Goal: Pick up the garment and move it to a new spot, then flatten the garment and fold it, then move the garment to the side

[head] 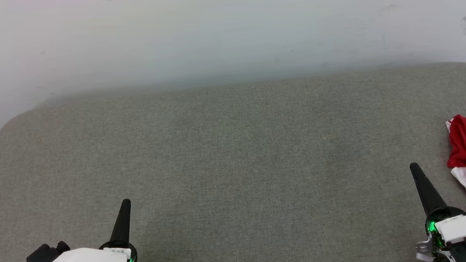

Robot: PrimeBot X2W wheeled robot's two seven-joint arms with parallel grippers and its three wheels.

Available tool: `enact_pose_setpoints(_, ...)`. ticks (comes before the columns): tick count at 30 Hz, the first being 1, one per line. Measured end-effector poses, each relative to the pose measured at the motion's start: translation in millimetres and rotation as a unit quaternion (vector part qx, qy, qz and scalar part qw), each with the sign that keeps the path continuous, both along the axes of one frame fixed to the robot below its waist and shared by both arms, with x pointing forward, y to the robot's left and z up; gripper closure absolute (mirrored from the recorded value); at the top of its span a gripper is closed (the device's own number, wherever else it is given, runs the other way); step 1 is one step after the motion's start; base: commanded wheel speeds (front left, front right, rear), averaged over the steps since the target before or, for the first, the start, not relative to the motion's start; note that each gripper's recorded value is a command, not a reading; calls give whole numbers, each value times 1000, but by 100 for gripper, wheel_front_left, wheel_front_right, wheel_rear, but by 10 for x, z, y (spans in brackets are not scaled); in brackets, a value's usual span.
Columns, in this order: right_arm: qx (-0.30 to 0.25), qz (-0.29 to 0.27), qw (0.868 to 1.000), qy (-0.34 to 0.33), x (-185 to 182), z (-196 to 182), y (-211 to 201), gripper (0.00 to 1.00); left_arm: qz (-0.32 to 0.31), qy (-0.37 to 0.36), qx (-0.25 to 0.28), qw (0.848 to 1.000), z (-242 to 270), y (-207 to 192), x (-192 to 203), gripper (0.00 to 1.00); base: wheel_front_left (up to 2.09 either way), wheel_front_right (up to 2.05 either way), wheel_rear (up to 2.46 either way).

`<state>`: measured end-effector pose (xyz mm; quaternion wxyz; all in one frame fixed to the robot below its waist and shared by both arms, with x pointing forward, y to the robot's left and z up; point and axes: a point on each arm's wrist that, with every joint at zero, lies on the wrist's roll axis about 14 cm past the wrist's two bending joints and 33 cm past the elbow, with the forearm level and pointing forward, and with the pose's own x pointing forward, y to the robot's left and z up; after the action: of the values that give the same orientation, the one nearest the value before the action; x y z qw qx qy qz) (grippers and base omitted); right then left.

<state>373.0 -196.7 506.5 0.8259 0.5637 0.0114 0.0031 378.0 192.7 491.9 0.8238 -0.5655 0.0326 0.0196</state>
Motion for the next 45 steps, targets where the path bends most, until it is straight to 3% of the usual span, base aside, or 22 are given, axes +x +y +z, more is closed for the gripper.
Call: enact_pose_setpoints(45, 177, -11, 984, -1, 137, -24, -32, 100, 9, -30, -174, 984, 120, 69, 94, 100, 0, 0, 0)
